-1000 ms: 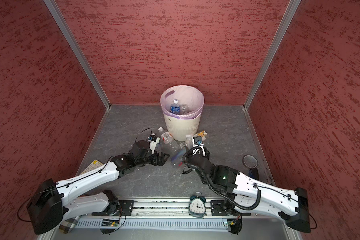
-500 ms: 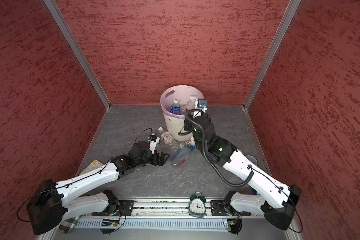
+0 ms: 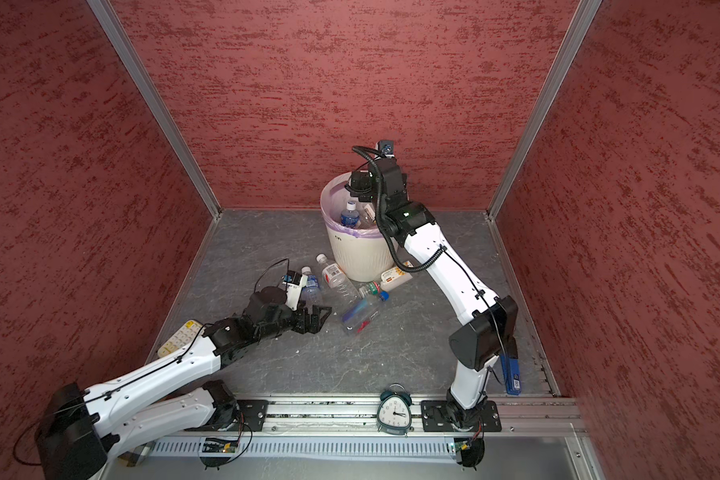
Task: Throw the plastic bottles in the bin
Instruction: 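Draw the right gripper back from the bin while the left gripper lowers toward the pile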
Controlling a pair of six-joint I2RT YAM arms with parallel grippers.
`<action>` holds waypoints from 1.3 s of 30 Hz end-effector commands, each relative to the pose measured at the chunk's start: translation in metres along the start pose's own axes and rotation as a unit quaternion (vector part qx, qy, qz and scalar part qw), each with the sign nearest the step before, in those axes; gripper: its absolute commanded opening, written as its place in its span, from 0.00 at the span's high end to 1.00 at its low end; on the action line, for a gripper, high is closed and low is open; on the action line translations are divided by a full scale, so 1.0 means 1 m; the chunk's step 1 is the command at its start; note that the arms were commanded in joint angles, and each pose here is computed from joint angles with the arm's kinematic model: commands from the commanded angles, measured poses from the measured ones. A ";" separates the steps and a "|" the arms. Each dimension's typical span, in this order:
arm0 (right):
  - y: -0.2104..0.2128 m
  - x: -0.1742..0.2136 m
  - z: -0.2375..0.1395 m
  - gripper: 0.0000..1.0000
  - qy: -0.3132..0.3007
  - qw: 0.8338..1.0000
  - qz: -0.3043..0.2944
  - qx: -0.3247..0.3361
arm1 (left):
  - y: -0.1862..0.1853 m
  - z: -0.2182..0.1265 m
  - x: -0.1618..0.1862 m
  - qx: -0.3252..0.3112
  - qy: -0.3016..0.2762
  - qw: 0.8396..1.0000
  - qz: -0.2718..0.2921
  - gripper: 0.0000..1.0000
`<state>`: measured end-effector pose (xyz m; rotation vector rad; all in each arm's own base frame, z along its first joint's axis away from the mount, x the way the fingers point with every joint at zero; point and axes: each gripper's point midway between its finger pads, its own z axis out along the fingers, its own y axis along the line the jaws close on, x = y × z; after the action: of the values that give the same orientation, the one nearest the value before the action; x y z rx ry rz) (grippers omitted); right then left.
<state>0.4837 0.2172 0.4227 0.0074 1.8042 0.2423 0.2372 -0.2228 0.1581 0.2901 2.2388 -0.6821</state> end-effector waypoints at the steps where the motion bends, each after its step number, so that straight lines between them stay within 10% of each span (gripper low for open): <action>1: -0.001 -0.055 -0.049 0.04 -0.056 0.998 0.019 -0.027 | 0.010 0.001 0.007 -0.023 0.013 1.000 0.003 0.01; 39: -0.103 0.111 -0.140 0.03 0.040 0.996 0.048 0.058 | -0.039 0.079 0.005 0.000 0.111 0.990 0.084 0.01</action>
<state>0.3382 0.1205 0.3331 0.1189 1.9047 0.2260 0.2630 -0.2898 0.1187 0.5371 2.4134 -0.5823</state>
